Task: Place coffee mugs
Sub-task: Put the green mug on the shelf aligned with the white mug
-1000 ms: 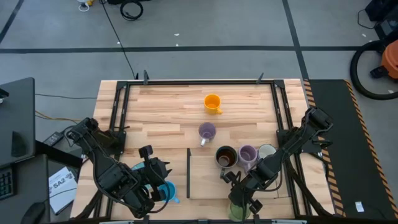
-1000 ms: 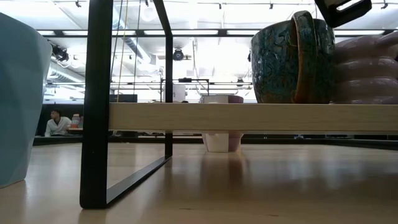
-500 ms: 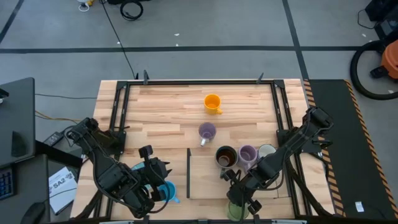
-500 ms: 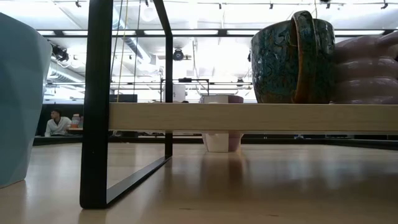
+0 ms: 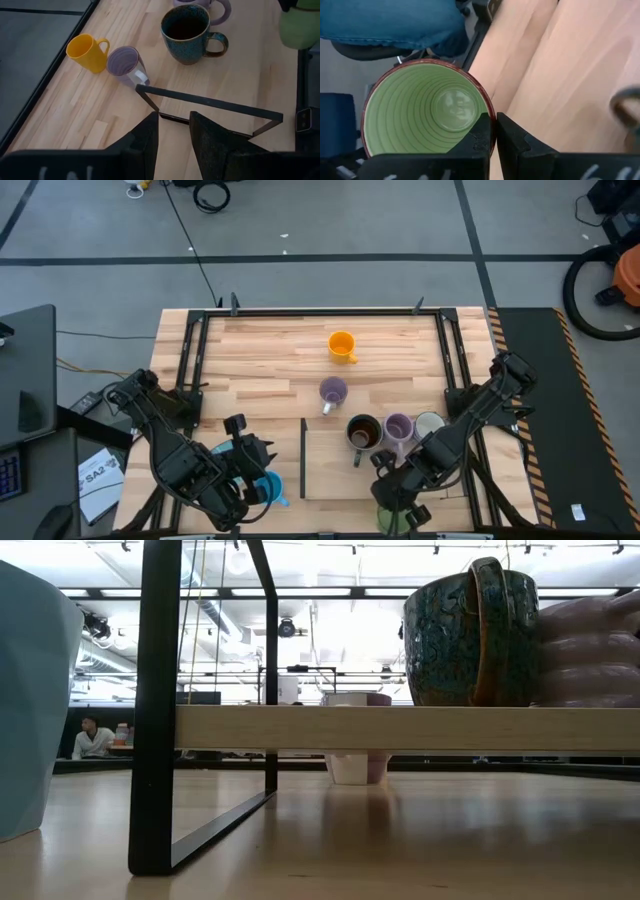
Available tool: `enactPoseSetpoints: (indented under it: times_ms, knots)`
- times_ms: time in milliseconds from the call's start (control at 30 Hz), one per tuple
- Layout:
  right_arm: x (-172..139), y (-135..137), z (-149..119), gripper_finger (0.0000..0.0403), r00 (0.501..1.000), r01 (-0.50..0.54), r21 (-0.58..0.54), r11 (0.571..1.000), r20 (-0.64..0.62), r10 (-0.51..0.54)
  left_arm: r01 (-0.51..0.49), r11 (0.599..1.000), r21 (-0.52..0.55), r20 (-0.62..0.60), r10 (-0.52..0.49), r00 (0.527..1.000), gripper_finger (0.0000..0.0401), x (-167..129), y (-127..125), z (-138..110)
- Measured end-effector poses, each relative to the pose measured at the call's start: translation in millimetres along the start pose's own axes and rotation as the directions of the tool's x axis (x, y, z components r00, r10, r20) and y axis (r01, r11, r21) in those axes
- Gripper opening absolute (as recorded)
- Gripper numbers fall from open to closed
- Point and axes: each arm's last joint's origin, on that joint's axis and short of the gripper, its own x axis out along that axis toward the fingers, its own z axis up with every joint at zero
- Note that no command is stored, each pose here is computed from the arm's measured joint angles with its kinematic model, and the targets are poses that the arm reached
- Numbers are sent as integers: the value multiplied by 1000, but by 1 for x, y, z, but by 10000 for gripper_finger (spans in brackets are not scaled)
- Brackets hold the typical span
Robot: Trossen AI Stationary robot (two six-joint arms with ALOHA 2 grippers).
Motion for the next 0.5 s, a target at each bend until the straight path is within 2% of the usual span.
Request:
enactPoseSetpoints:
  times_ms: [233, 500]
  knots:
    - [0, 12, -13, 19, 996, 29, 109, 994, -91, -19, 3, 1000, -3, 2, -3, 1000, 116, 0, 0, 0]
    - [-9, 20, -30, 19, 979, 126, 141, 982, -178, -100, 3, 1000, 0, 2, -3, 1000, 116, 0, 0, 0]
